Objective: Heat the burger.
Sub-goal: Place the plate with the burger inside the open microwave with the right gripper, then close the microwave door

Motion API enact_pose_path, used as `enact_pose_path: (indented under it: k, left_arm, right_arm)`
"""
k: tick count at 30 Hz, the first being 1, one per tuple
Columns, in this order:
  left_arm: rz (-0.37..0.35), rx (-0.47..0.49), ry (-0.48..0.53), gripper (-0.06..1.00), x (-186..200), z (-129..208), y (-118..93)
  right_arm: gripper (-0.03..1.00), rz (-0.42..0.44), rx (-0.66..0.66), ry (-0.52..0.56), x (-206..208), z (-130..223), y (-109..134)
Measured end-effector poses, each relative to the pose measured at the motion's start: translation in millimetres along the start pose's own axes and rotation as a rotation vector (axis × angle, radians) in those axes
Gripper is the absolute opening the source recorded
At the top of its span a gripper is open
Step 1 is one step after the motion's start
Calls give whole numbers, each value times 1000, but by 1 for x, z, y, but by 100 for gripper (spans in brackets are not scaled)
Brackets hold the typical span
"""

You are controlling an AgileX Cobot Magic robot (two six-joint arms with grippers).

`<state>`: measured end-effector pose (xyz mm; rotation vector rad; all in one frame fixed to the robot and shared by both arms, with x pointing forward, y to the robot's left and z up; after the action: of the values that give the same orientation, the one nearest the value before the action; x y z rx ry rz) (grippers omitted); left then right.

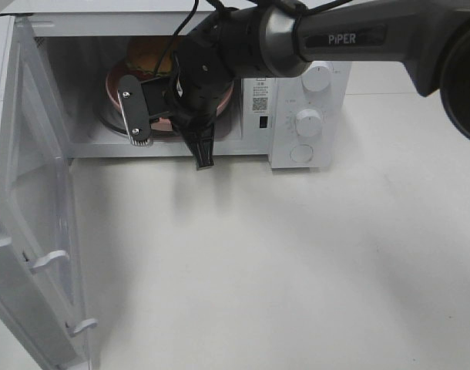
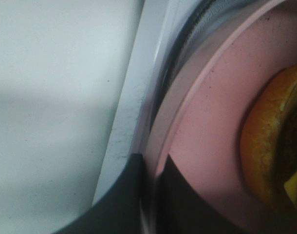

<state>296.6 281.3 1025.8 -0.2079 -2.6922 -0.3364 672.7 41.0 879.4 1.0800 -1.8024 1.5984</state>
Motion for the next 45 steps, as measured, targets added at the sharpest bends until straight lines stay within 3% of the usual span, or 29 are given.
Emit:
enact_pose_path:
  k: [22, 35, 37, 45]
  left_arm:
    - [0, 0, 0, 97, 0, 0, 0]
    - [0, 0, 0, 97, 0, 0, 0]
    - [0, 0, 0, 97, 0, 0, 0]
    - [0, 0, 0, 97, 0, 0, 0]
  right_arm:
    - [6, 18, 27, -12, -3, -1, -5]
    - [24, 56, 50, -51, 0, -10, -12]
    - [33, 51, 38, -54, 0, -10, -11]
    - [38, 26, 20, -41, 2, -8, -9]
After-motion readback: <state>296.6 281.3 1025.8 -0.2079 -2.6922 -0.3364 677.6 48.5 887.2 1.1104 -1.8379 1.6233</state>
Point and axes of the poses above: a point on each arm's last joint axis where the gripper is mounted, x pointing back along that axis away from the gripper, y along the wrist's bending axis when the last joint is at zero, z = x × y, the point moved 7 cm from there along -x, pointing out along that axis toward the gripper, and after that the axes turned 15 degrees about -x, right-handed, at the moved point
